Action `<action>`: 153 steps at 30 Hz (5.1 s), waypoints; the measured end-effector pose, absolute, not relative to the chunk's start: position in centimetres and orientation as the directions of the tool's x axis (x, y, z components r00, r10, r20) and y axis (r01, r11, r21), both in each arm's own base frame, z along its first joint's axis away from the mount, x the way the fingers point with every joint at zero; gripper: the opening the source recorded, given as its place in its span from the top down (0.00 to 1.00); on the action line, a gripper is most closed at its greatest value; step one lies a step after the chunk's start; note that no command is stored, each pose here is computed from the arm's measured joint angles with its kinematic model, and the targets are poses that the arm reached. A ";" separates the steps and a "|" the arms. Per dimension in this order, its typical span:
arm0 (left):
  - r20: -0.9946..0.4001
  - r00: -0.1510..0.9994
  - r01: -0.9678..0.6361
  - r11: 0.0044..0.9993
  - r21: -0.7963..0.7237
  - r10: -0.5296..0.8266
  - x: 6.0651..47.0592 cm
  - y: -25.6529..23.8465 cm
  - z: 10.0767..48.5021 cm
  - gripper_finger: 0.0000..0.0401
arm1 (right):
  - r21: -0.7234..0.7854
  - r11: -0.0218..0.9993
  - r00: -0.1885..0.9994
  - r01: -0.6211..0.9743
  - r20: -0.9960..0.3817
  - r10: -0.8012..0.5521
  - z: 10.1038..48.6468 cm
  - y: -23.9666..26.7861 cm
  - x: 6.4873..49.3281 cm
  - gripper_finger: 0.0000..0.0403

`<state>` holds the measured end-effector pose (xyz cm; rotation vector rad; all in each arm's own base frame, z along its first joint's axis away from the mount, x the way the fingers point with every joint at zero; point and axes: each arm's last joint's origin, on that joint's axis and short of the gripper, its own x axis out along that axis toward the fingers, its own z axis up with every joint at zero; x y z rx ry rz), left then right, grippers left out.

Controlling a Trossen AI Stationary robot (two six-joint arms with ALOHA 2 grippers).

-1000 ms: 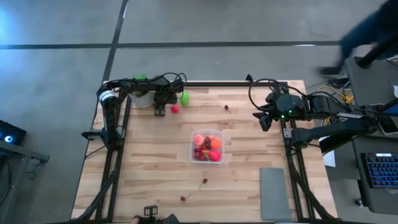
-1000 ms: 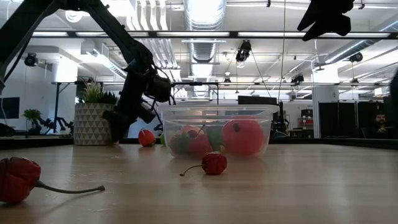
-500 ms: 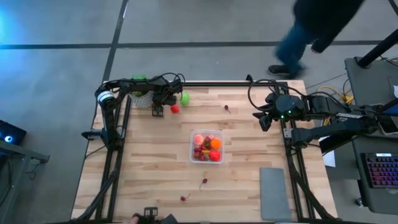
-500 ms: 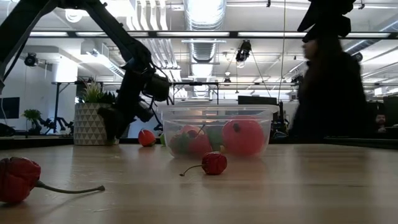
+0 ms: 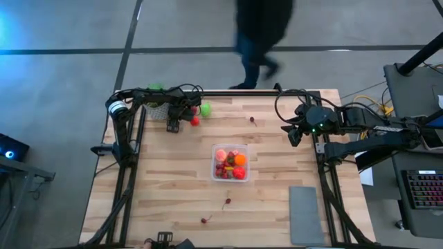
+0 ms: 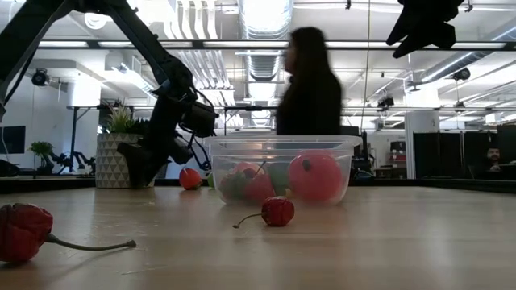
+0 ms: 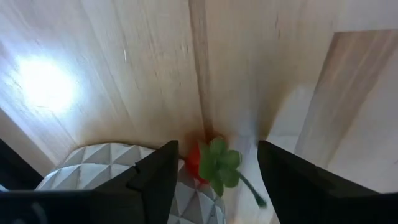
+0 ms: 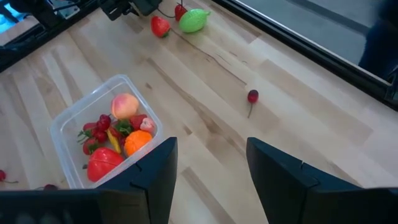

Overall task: Pick and placing Produce into tupperware
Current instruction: Put the red strawberry into the transparent container, then put the red cherry into the transparent container

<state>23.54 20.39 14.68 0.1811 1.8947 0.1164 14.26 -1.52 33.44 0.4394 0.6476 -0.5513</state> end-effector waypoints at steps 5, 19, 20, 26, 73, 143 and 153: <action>-0.925 -0.324 0.082 0.980 0.182 0.199 23.5 20.5 14.7 0.55 | 0.210 0.769 0.664 0.604 -0.667 -0.339 33.4 -1.5 14.3 0.54; -0.915 -0.328 0.117 0.971 0.208 0.236 23.6 20.7 14.7 0.75 | 0.211 0.768 0.664 0.605 -0.667 -0.339 33.4 -1.5 14.3 0.54; -0.915 -0.328 0.117 0.971 0.208 0.236 23.6 20.7 14.7 0.74 | 0.211 0.768 0.664 0.605 -0.667 -0.339 33.4 -1.5 14.3 0.54; -0.916 -0.320 0.113 0.970 0.216 0.241 23.7 20.8 14.8 0.75 | 0.212 0.768 0.664 0.605 -0.667 -0.339 33.4 -1.5 14.3 0.54; -0.728 0.679 -0.314 0.860 -0.403 -0.093 36.6 0.3 26.5 0.40 | 0.302 0.774 0.671 0.556 -0.713 -0.203 32.9 -1.2 15.1 0.54; -0.586 0.677 -0.678 0.687 -0.260 0.446 22.1 6.2 33.2 0.35 | 0.115 0.624 0.105 0.773 -0.993 0.052 14.8 -22.8 32.7 0.67; -0.588 0.682 -0.672 0.691 -0.267 0.435 22.1 6.1 33.2 0.35 | 0.114 0.634 0.101 0.765 -0.993 0.057 14.8 -22.3 32.9 0.79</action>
